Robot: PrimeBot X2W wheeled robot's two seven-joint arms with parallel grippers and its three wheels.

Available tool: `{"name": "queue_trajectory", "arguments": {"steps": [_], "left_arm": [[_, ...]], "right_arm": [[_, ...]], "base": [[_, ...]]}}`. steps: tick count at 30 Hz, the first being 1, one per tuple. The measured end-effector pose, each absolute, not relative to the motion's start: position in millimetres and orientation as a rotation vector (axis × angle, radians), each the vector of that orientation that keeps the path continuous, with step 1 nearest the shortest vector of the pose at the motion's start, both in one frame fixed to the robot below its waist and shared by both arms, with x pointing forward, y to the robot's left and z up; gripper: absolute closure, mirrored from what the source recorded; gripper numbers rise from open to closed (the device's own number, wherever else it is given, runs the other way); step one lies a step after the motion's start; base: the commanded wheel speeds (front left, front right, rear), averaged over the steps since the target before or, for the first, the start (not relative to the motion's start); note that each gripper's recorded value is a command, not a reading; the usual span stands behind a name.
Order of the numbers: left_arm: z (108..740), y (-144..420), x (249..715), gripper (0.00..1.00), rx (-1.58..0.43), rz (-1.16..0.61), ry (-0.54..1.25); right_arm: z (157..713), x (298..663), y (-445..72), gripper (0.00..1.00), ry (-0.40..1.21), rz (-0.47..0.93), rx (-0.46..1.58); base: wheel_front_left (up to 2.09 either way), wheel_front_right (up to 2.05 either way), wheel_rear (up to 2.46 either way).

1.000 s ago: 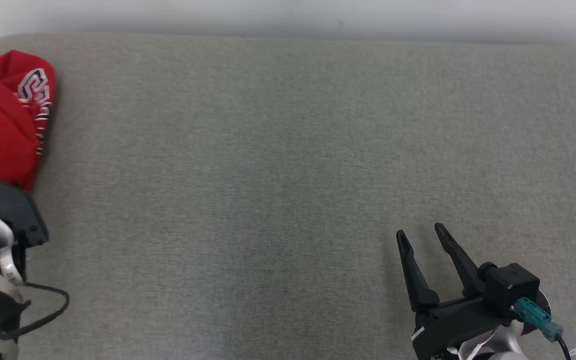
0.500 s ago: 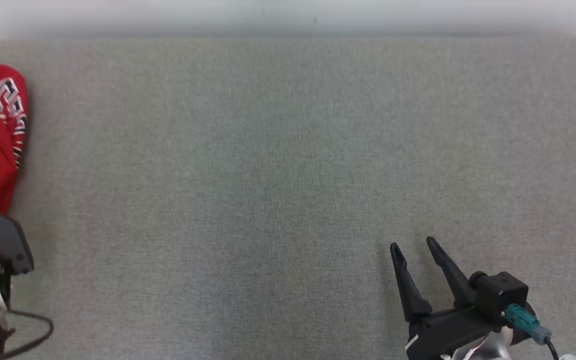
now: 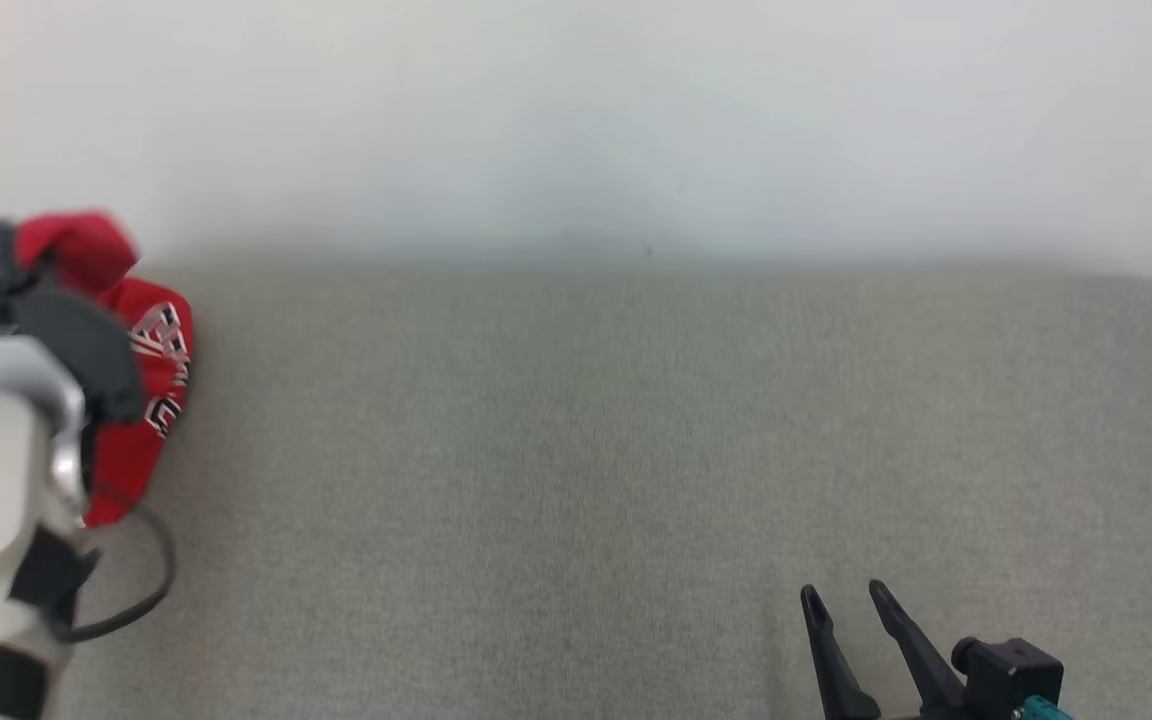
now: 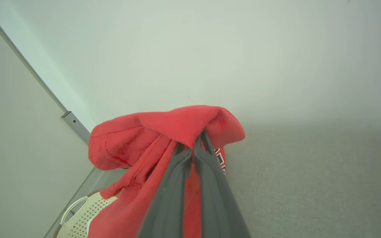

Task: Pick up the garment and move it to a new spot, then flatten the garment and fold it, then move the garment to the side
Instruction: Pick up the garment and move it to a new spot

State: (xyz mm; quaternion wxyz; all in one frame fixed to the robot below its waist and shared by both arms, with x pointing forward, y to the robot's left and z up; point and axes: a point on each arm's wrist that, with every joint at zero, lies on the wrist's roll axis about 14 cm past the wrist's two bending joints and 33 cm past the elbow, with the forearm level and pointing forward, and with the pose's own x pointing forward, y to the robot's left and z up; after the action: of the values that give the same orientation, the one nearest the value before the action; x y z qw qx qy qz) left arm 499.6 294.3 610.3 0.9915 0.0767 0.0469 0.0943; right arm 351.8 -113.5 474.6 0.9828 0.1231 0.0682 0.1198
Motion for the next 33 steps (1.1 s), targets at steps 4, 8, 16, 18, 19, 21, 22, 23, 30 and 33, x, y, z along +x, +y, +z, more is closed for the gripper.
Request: {"name": "queue_trajectory", "arguments": {"steps": [4,8,16,18,19,21,22,23,30,33], "left_arm": [[679,242,497,1.00,0.120,0.073,-0.104],[720,193,491,1.00,0.089,-0.039,-0.236],[749,37,469,1.00,-0.029,-0.411,-0.351],[740,10,465,1.00,-0.037,-0.476,-0.330],[733,-4,463,1.00,-0.031,-0.507,-0.317],[711,-28,461,1.00,-0.019,-0.565,-0.271],[694,-39,460,1.00,-0.013,-0.588,-0.231],[675,-47,458,1.00,-0.007,-0.611,-0.188],[531,-90,421,1.00,-0.028,-0.785,0.172],[491,-100,400,0.00,-0.065,-0.833,0.307]], "right_arm": [[492,345,-121,0.00,0.081,0.227,0.240],[505,341,-133,0.00,0.035,0.196,0.224],[527,321,-172,0.00,-0.030,0.081,0.204],[528,316,-183,0.00,-0.037,0.047,0.205],[528,314,-189,0.00,-0.037,0.029,0.206],[524,309,-199,0.00,-0.027,-0.008,0.210],[522,307,-204,0.00,-0.021,-0.025,0.214],[519,305,-207,0.00,-0.015,-0.038,0.216],[504,303,-222,0.00,0.026,-0.100,0.237],[497,302,-225,0.00,0.043,-0.114,0.251]], "base": [[0.00,0.00,0.00],[0.00,0.00,0.00],[0.00,0.00,0.00],[0.00,0.00,0.00],[0.00,0.00,0.00],[0.00,0.00,0.00],[0.00,0.00,0.00],[0.00,0.00,0.00],[0.00,0.00,0.00],[0.00,0.00,0.00]]}}
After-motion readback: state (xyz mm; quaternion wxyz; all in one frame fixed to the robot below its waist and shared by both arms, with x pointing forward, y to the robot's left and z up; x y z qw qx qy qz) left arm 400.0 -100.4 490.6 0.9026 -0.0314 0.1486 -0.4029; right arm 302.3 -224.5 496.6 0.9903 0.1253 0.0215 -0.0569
